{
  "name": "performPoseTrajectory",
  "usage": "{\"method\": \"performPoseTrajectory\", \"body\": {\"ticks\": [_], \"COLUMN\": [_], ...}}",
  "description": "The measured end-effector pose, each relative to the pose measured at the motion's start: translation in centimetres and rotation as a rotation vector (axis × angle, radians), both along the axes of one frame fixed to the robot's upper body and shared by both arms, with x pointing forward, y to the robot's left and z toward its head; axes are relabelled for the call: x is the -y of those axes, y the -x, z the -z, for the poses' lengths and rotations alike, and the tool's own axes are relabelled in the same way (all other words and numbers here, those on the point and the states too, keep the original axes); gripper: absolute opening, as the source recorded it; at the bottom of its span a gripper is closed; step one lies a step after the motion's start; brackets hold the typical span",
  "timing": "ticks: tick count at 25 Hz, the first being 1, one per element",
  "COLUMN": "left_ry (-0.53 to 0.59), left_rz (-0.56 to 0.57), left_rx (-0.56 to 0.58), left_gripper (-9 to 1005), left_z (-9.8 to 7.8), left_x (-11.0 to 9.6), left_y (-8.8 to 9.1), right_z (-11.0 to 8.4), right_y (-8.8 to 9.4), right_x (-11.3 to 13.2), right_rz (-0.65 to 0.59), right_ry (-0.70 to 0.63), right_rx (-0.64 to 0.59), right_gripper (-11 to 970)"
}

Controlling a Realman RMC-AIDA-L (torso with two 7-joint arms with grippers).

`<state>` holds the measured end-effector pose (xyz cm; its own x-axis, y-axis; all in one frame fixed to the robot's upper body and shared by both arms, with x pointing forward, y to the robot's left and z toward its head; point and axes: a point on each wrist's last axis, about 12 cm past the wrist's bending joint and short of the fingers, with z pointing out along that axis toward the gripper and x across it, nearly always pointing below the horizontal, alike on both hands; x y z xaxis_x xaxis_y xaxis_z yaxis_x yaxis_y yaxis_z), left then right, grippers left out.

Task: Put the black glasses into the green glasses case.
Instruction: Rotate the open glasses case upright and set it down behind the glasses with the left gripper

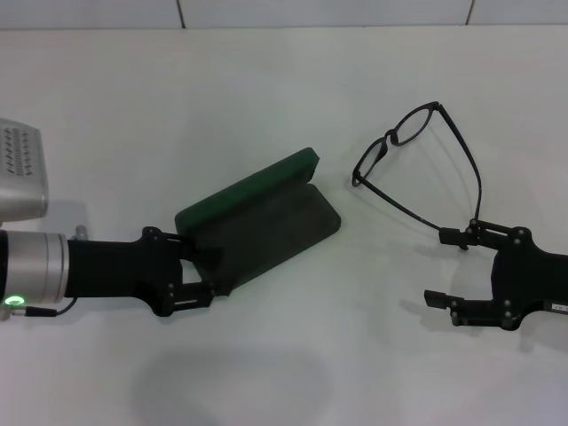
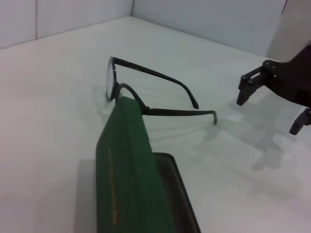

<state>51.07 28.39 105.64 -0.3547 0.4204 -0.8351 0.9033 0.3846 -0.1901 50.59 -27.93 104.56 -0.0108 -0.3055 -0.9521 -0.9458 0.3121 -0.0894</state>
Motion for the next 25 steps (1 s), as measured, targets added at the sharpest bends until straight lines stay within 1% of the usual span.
{"method": "performPoseTrajectory", "body": {"ticks": [9, 16, 25], "left_ry": [-0.049, -0.066, -0.072], "left_rz": [-0.041, -0.085, -0.1], "left_rx": [0.028, 0.049, 0.062], "left_gripper": [478, 478, 479], "left_z": [-0.3, -0.3, -0.5], "left_x": [-1.2, -1.7, -1.8], "left_y": [-0.8, -1.4, -1.7], "right_z": [0.0, 0.0, -0.1], "right_y": [0.0, 0.0, -0.2], "right_x": [-0.1, -0.1, -0.2], "right_rz": [0.0, 0.0, -0.003], "right_ry": [-0.001, -0.002, -0.002], "right_rx": [0.0, 0.001, 0.005], "right_gripper": [813, 813, 813]}}
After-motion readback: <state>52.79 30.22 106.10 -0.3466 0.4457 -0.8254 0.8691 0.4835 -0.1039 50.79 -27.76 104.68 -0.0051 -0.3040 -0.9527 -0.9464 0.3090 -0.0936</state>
